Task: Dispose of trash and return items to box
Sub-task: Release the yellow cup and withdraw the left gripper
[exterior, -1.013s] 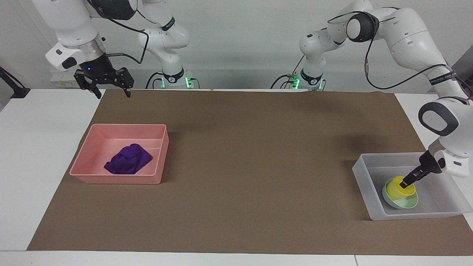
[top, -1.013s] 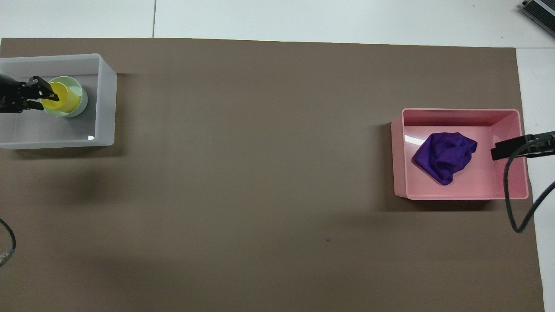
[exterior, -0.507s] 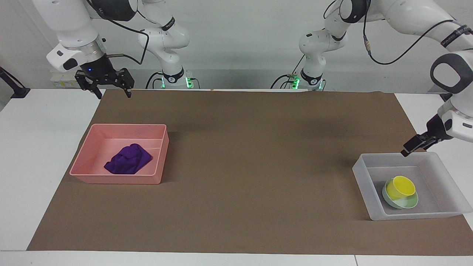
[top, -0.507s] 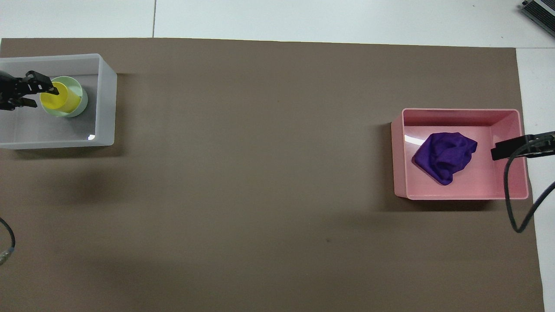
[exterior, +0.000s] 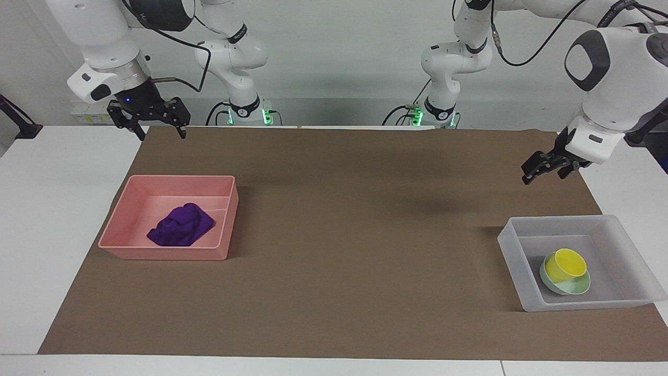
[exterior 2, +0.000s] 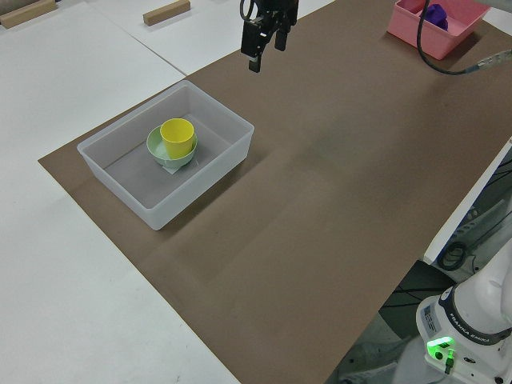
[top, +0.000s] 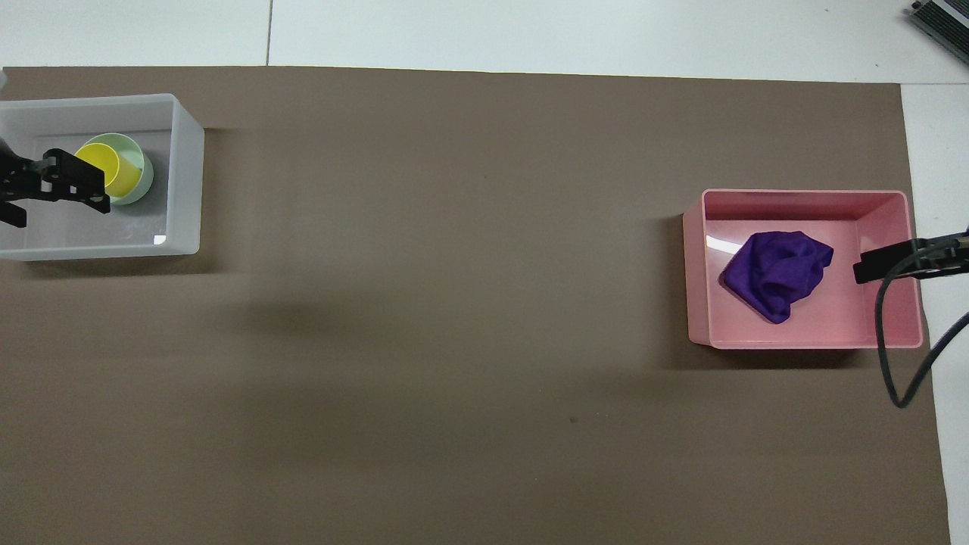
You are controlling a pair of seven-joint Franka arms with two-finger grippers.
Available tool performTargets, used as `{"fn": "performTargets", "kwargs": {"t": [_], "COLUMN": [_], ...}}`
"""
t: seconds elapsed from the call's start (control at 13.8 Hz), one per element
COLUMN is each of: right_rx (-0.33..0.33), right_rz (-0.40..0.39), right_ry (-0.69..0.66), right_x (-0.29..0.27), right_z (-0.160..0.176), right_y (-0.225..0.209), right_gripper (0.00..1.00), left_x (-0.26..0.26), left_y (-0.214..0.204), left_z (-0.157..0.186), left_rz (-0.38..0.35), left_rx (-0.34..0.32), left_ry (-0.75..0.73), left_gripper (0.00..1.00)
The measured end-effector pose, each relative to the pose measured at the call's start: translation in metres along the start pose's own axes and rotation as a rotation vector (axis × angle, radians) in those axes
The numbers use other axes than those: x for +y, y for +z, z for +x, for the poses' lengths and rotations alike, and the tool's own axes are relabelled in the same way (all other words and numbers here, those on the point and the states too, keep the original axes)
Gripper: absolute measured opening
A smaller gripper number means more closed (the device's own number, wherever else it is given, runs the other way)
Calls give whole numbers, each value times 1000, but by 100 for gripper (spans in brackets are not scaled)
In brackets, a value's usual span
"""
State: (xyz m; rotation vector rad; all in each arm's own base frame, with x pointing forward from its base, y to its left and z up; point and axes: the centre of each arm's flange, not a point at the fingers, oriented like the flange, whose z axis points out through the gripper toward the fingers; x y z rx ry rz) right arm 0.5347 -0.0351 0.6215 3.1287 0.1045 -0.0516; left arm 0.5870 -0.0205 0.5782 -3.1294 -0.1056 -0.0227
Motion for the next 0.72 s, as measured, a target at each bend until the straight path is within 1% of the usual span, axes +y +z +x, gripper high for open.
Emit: {"fn": "performTargets", "kwargs": {"t": [0.22,0.36,0.72], "right_rx": [0,0,-1], "right_rz": [0,0,1], "right_ry": [0,0,0], "right_x": [0,0,0], "right_z": [0,0,-1], "right_y": [0,0,0], "right_gripper": [100,100,100], "left_x": [12,13,14], "left_y": [-18,-24,-22], "left_z": [-40,-46,-45], "left_rz": [10,10,11], "left_rx": [-37,-37,-43], "left_ry": [44,52,61], "left_gripper": [100,100,100]}}
